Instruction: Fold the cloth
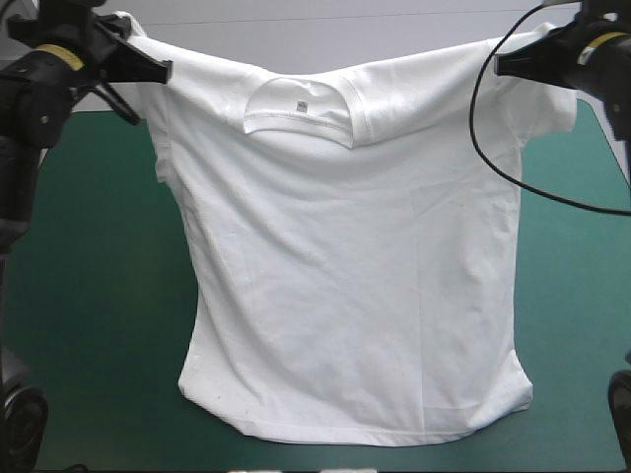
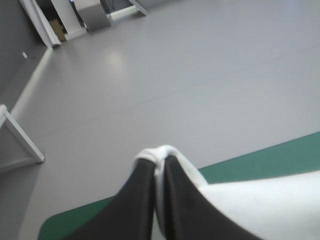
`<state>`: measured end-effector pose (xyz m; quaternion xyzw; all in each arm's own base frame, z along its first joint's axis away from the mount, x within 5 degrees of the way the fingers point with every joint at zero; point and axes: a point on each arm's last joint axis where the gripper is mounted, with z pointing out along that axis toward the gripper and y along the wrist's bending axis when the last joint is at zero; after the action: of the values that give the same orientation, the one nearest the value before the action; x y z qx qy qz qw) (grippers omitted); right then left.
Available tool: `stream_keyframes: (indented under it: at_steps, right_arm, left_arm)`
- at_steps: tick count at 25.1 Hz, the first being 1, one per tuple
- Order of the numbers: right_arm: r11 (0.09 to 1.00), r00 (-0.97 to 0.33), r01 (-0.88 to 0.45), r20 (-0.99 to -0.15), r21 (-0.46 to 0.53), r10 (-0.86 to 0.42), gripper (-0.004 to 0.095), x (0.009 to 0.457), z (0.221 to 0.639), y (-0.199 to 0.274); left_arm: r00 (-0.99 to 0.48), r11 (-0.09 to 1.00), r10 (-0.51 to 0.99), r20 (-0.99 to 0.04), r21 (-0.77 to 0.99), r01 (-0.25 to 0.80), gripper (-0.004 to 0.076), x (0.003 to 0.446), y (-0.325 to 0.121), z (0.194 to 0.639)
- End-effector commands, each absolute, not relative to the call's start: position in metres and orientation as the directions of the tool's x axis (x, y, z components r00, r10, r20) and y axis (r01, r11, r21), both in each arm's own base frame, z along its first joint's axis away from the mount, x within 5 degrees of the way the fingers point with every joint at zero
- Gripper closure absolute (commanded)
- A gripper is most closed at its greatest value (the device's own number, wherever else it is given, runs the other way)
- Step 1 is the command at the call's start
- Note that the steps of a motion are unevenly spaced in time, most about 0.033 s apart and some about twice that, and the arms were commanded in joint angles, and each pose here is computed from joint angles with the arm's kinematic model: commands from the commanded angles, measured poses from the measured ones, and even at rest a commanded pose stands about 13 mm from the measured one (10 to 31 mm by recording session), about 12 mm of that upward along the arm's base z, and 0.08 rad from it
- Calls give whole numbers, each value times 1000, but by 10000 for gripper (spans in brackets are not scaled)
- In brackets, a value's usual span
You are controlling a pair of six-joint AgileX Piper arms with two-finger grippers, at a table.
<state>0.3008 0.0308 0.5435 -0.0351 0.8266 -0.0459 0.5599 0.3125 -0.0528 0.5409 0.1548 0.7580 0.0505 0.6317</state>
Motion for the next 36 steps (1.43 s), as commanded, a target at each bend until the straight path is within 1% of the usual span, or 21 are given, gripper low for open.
stream_keyframes:
  at_steps: [1, 3, 4, 5, 6, 9, 10, 11, 13, 15, 16, 17, 18, 20, 23, 27, 28, 29, 31, 33, 36]
  right_arm:
    - [992, -304, -9, -944, -129, -126, 926, 348, 522, 38]
    - [992, -324, -15, -938, -122, -120, 926, 374, 502, 43]
    - [993, -349, -23, -930, -117, -118, 926, 402, 477, 48]
    - [993, -358, -28, -926, -118, -120, 926, 412, 467, 50]
    - [994, -384, -32, -916, -107, -111, 926, 435, 442, 54]
    - [993, -441, -40, -890, -109, -115, 926, 461, 405, 58]
    - [993, -476, -45, -871, -113, -121, 926, 473, 386, 60]
    - [992, -487, -47, -864, -115, -123, 925, 476, 379, 61]
    - [994, -509, -48, -854, -94, -105, 875, 486, 363, 60]
    - [999, -513, -38, -858, -4, -23, 630, 495, 350, 53]
    - [999, -514, -27, -857, 38, 19, 369, 499, 346, 47]
    - [999, -517, -18, -855, 39, 24, 223, 500, 344, 43]
    - [999, -519, -8, -854, 31, 22, 102, 500, 344, 38]
    - [1000, -534, 1, -845, 4, 4, -30, 495, 350, 34]
    - [1000, -577, 4, -816, -25, -18, 0, 476, 370, 31]
    - [999, -640, -5, -767, -53, -44, 100, 434, 409, 28]
    - [999, -649, -20, -760, -46, -48, 126, 420, 422, 28]
    - [999, -667, -28, -744, -28, -39, 153, 400, 438, 28]
    - [999, -690, -35, -724, -1, -25, 177, 376, 454, 29]
    - [999, -706, -44, -708, 22, -16, 189, 357, 466, 29]
    - [992, -697, -83, -717, 94, 9, 190, 331, 476, 34]
  left_arm:
    - [-73, 955, 249, -966, 232, 182, 734, 344, -63, 532]
    - [-91, 956, 241, -966, 220, 194, 734, 366, -67, 516]
    - [-118, 955, 242, -963, 215, 203, 734, 391, -73, 494]
    - [-130, 955, 245, -961, 215, 206, 734, 403, -75, 483]
    - [-155, 953, 250, -956, 215, 213, 734, 424, -79, 461]
    - [-198, 956, 242, -950, 197, 219, 734, 449, -84, 429]
    - [-231, 960, 224, -947, 173, 220, 734, 463, -86, 408]
    - [-239, 963, 211, -948, 159, 219, 732, 470, -88, 399]
    - [-236, 963, 206, -950, 154, 220, 661, 487, -91, 375]
    - [-225, 964, 201, -953, 151, 219, 463, 502, -94, 354]
    - [-223, 965, 196, -955, 147, 219, 335, 508, -96, 344]
    - [-225, 964, 197, -954, 147, 220, 265, 510, -96, 340]
    - [-225, 964, 197, -954, 147, 220, 210, 510, -96, 338]
    - [-235, 962, 212, -949, 159, 223, 167, 508, -95, 341]
    - [-268, 958, 236, -934, 177, 225, 175, 493, -92, 365]
    - [-384, 958, 241, -891, 156, 239, 176, 449, -83, 413]
    - [-412, 959, 239, -879, 146, 245, 176, 435, -81, 425]
    - [-458, 958, 245, -855, 139, 251, 176, 408, -76, 445]
    - [-505, 965, 218, -835, 107, 239, 176, 387, -72, 458]
    - [-566, 972, 192, -802, 74, 224, 176, 368, -68, 466]
    - [-652, 976, 164, -740, 26, 215, 181, 347, -66, 470]
